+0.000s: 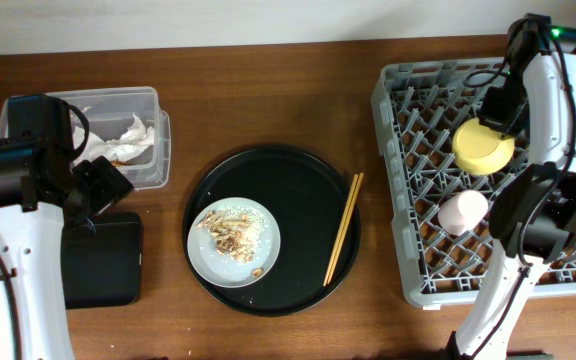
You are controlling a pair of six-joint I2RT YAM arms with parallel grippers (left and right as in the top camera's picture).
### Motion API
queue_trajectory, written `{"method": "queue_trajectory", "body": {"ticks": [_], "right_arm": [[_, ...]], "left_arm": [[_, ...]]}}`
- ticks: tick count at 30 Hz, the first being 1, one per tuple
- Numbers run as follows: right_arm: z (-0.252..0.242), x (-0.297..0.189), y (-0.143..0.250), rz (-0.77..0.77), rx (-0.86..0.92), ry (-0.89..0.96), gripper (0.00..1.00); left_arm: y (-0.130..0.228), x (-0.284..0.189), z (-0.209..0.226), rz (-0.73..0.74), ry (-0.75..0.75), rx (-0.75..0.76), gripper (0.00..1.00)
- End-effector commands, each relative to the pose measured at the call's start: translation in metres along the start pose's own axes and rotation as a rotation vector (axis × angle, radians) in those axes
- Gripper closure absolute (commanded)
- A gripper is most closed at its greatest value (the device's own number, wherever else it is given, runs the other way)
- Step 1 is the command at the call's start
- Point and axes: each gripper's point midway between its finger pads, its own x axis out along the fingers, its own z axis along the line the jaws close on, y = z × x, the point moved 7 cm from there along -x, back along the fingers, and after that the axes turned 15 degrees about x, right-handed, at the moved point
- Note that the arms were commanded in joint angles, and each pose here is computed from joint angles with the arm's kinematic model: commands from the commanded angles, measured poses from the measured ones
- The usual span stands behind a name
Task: Sort waste into correct bins and load items into the dishwasher rack
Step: 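Lower the yellow bowl upside down in the rack and release it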
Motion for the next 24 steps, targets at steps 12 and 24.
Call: {"method": "queue_trajectory", "body": {"ticks": [12,24], "right_arm": [[0.003,0.008,-0.014,-0.069,0.030,0.019,0.96],[-0.027,0.017,-0.026,-0.061,0.145,-0.013,0.96]], "left_arm": [[-0.001,-0.003,0.002,-0.014,-0.008,-0.015,0.01],[-0.001,-0.003,0.002,-0.014,-0.008,-0.015,0.01]]}}
